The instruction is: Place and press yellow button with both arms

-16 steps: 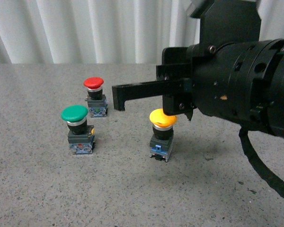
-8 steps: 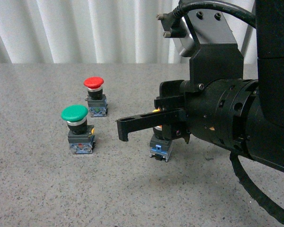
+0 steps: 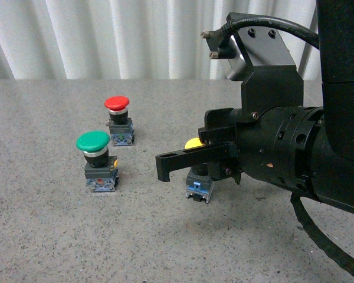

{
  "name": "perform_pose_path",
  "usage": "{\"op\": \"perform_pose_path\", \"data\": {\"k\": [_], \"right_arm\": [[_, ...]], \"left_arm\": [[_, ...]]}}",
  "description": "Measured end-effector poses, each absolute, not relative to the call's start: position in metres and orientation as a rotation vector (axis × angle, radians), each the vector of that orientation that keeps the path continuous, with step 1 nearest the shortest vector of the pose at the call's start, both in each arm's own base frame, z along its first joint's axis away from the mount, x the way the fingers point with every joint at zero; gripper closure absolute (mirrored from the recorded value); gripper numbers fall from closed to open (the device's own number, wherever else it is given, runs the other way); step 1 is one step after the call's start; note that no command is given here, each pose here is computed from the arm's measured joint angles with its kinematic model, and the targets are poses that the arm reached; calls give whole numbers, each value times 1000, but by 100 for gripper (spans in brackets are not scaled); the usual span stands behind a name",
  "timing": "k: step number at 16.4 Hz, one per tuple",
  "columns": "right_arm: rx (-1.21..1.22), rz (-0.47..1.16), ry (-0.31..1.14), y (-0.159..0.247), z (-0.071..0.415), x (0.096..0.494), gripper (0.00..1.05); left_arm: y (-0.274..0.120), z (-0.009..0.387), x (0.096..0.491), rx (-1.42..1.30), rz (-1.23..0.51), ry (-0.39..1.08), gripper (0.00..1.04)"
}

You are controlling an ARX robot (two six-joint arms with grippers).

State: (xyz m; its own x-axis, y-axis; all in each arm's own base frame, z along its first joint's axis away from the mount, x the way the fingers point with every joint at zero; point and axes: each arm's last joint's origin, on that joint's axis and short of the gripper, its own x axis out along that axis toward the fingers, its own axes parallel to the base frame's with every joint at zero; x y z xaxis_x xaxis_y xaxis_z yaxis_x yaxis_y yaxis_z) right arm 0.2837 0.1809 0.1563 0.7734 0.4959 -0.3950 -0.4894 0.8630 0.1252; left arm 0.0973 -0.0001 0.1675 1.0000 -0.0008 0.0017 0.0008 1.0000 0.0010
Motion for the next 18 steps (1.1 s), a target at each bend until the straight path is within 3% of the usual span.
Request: {"op": "perform_pose_path", "data": {"k": [7,11,14,18], "right_arm": [[-11,581,418,173,150,288,103],[99,572,209,156,185,288,103],[201,593,-8,143,252,266,103],[228,513,20,110,260,222,103]], "left_arm": [[0,168,97,1,-1,-2,7],[0,168,97,1,-1,-2,7],[0,168,97,1,-1,-2,7],[0,168,97,1,-1,-2,7]]}}
